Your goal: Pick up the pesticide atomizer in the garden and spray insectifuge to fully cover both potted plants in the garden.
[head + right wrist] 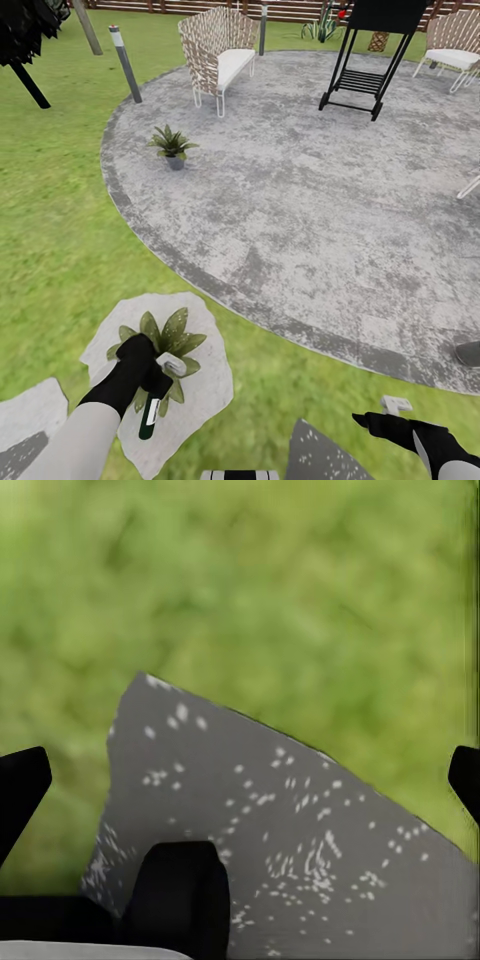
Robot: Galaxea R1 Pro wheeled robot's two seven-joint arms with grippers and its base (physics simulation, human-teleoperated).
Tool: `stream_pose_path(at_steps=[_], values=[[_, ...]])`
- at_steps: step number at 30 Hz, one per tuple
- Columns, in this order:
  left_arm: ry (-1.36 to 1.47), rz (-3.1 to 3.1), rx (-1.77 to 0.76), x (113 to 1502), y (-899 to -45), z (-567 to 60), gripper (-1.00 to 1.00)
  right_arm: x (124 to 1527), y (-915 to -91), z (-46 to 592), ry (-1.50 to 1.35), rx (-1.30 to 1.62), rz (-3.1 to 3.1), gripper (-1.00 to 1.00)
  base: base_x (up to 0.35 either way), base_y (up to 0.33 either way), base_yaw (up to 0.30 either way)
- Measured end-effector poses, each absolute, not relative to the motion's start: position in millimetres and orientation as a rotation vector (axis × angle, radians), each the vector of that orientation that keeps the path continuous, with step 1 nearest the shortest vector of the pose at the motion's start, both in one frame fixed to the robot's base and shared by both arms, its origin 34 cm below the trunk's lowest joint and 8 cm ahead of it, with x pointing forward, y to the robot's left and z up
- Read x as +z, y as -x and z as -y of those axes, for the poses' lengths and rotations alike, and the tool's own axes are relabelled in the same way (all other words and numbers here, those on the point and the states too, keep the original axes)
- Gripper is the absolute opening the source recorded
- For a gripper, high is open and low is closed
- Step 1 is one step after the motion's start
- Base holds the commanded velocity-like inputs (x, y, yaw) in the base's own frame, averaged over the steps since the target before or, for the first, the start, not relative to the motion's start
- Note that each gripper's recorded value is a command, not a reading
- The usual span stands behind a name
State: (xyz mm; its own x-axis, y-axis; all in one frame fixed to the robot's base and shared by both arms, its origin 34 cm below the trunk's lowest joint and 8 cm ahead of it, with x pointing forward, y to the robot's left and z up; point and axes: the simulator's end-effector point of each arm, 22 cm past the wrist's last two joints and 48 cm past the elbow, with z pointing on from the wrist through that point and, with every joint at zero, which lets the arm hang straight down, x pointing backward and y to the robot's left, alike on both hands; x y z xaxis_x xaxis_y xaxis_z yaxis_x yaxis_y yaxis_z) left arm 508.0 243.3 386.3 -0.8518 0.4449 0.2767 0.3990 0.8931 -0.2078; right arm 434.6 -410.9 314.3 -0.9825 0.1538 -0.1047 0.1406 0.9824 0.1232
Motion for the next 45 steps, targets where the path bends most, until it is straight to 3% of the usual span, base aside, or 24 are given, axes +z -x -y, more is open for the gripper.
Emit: stream_pose_path(at_steps=[16,30,45], values=[[0.624,2.726,0.207,380.8,-503.0,-243.2,-1.00,309.8,-428.6,411.0,-0.227,0.174,-3.029,1.00,0.004,-0.005,0.177],[0.624,2.723,0.208,379.5,-501.8,-243.3,-1.00,308.8,-427.3,410.7,-0.227,0.174,-3.032,1.00,0.024,-0.280,0.130],[0.629,2.721,0.208,377.8,-501.3,-243.5,-1.00,307.6,-425.7,411.0,-0.228,0.173,-3.036,1.00,-0.040,-0.019,0.119]])
